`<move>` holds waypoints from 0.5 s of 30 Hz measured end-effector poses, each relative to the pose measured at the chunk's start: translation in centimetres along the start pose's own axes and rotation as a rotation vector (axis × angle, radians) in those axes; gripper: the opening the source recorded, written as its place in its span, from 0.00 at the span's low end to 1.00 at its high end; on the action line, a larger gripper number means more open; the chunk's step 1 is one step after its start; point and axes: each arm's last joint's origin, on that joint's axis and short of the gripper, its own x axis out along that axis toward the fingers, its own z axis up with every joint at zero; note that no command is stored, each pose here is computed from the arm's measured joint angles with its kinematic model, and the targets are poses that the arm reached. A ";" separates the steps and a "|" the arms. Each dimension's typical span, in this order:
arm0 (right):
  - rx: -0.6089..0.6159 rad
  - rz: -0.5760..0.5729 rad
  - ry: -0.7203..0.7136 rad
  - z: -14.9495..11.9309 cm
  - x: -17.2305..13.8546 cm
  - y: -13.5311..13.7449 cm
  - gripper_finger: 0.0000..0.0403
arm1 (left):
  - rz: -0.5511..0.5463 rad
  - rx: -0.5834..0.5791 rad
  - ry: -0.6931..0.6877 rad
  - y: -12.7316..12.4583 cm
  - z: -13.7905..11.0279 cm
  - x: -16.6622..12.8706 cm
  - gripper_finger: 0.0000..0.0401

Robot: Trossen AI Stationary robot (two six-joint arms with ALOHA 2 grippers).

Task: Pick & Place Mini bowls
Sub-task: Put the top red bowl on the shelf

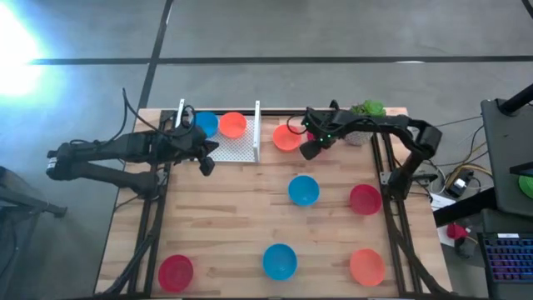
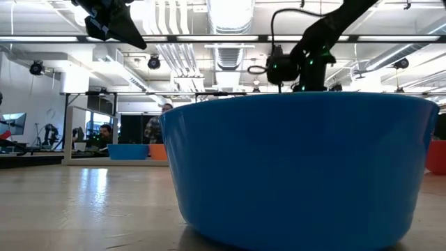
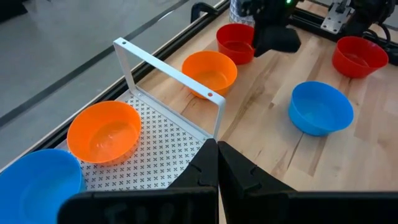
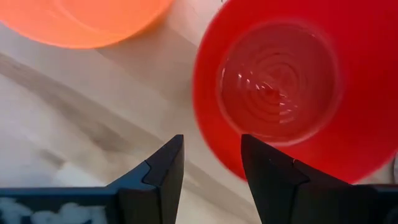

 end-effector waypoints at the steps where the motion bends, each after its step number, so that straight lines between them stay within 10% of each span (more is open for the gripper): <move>1: -0.004 -0.010 0.009 0.1 0.4 0.0 0.39 | 0.000 0.000 0.000 0.0 0.0 0.0 0.00; 15: -0.067 -0.040 0.063 0.6 2.4 0.3 0.22 | -0.002 -0.005 -0.006 0.0 0.1 0.0 0.00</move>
